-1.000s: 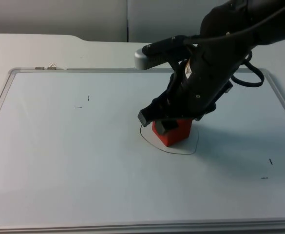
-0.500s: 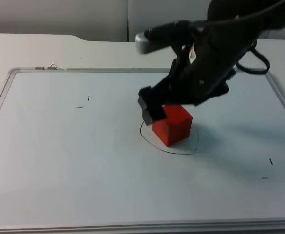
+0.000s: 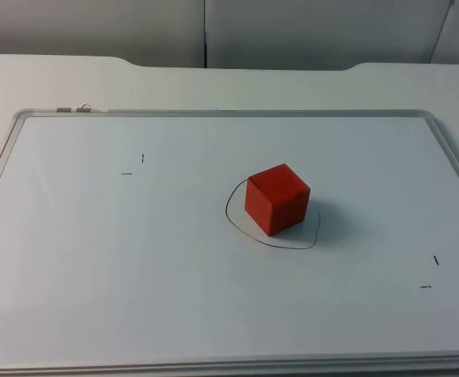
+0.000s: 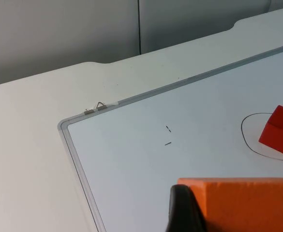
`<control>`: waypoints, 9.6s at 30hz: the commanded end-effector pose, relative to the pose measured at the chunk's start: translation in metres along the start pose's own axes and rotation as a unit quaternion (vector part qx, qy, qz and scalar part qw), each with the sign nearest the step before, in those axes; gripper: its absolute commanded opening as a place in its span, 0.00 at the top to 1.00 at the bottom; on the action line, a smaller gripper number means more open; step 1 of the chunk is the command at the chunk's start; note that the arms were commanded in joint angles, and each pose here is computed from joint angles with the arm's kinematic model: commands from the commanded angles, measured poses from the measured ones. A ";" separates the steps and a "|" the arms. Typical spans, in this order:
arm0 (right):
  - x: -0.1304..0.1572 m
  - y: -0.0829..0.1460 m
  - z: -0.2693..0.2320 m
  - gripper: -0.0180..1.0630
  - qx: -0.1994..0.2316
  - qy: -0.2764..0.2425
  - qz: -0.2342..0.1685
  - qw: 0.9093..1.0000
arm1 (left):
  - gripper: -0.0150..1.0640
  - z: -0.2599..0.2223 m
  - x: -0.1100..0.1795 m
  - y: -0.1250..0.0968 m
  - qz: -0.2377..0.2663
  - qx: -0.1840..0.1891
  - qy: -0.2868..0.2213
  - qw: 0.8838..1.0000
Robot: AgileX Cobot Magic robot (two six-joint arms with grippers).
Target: Pick up one cube with the left hand and another cube with the right hand. First place the cube in the right hand at the target position, then stack the cube in the left hand on top.
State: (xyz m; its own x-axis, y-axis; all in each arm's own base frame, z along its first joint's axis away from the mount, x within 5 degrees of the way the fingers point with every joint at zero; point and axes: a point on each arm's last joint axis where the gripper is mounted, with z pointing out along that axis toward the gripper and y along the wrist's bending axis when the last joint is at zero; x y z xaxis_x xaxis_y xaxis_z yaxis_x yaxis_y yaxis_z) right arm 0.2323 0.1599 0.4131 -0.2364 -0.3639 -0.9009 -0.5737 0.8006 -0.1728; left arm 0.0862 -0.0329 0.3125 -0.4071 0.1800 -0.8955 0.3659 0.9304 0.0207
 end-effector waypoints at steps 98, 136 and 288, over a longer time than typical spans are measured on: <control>0.053 0.002 -0.124 0.10 -0.006 -0.046 -0.018 0.999 | 0.99 0.368 -0.013 -0.141 0.126 0.214 0.232 0.940; 0.053 0.002 -0.124 0.10 -0.007 -0.047 -0.017 0.999 | 0.31 0.351 -0.038 -0.140 0.124 0.217 0.203 0.947; 0.235 0.026 -0.217 0.10 -0.035 0.039 0.070 0.996 | 0.01 -0.074 0.074 -0.001 0.058 0.132 0.007 0.990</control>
State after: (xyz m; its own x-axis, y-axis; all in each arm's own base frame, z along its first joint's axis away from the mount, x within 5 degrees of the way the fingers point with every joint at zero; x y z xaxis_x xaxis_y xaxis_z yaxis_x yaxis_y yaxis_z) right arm -0.0108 -0.0090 0.2836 -0.3792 -0.3184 -0.8688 -0.5989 0.8002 -0.0319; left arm -0.0063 0.0034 0.2792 -0.3687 0.2911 -0.8828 0.6106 0.7919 0.0062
